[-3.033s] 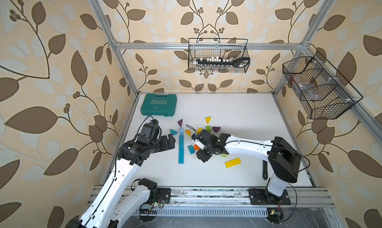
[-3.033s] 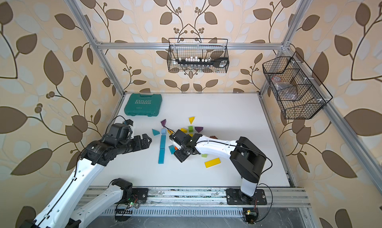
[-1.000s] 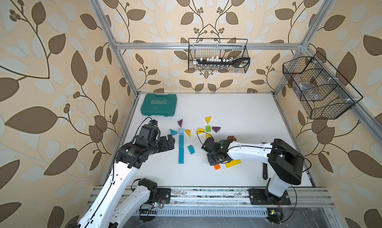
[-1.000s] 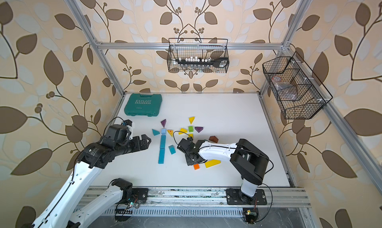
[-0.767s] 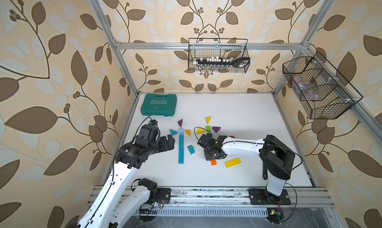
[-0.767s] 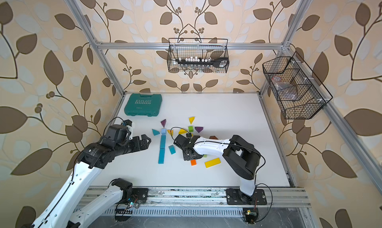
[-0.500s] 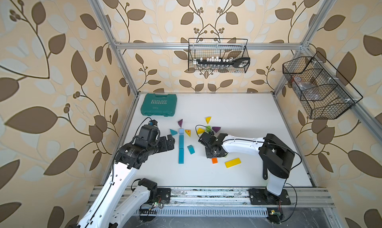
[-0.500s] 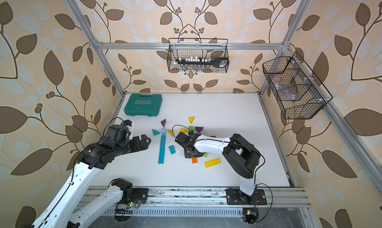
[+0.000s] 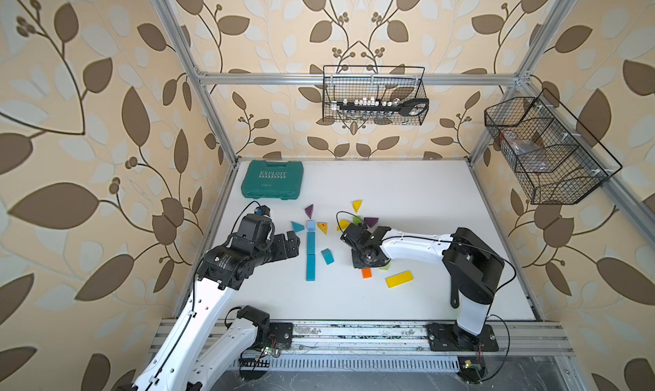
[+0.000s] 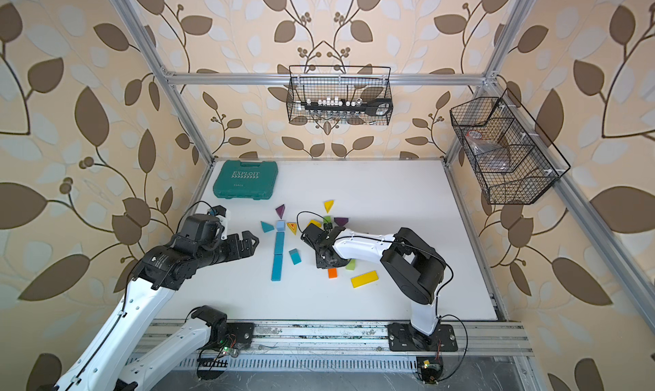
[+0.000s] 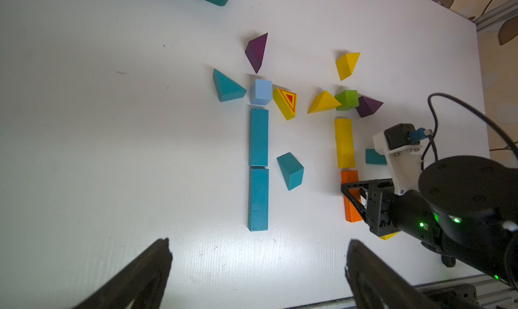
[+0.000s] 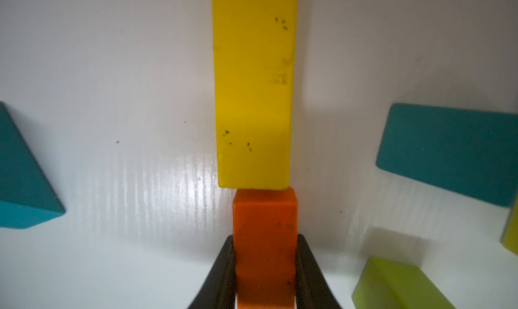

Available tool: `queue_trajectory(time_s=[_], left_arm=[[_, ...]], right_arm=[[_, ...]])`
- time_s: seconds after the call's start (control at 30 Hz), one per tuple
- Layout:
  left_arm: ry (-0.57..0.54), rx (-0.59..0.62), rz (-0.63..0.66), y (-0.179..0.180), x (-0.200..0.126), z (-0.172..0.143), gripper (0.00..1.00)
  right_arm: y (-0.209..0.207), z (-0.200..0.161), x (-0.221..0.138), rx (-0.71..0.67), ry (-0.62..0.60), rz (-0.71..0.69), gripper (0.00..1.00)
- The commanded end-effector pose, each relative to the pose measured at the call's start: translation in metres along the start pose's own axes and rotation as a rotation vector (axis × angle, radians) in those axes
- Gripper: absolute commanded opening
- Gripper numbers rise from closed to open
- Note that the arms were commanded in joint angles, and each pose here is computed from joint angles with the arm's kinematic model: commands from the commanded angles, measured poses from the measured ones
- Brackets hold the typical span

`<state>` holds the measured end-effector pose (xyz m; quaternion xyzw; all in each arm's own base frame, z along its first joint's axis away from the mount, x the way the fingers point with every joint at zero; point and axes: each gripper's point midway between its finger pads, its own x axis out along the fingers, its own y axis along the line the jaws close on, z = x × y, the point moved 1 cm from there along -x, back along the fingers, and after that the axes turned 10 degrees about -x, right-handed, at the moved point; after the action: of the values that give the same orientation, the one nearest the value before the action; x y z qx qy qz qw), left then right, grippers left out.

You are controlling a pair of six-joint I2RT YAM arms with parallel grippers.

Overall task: Assemble a small pinwheel with building blocks
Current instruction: Assemble the building block at the center of the board.

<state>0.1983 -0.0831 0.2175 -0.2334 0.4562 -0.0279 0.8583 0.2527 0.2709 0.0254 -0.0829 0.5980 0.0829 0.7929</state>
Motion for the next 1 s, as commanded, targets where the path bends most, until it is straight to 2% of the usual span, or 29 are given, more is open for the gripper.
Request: queue_trajectory(time_s=[0.0,0.2,0.33,0.5,0.8,0.97], left_arm=[[-0.016,0.019,0.001,0.0,0.0,0.002,0.99],[-0.015,0.018,0.004,0.0,0.0,0.003,0.99],[-0.014,0.018,0.004,0.0,0.0,0.003,0.99],[-0.014,0.018,0.005,0.0,0.001,0.002,0.99],[-0.009,0.019,0.002,0.0,0.001,0.002,0.99],[-0.007,0.02,0.002,-0.001,0.002,0.002,0.99]], right_arm=[[0.003,-0.01,0.017,0.009,0.055,0.004,0.18],[-0.002,-0.005,0.016,0.021,0.053,-0.016,0.19],[0.0,-0.005,0.018,0.025,0.063,-0.003,0.28],[0.0,-0.006,0.02,0.029,0.069,-0.011,0.29],[-0.009,0.003,0.002,0.029,0.039,-0.037,0.52],[-0.017,0.026,-0.015,0.004,-0.003,-0.05,0.57]])
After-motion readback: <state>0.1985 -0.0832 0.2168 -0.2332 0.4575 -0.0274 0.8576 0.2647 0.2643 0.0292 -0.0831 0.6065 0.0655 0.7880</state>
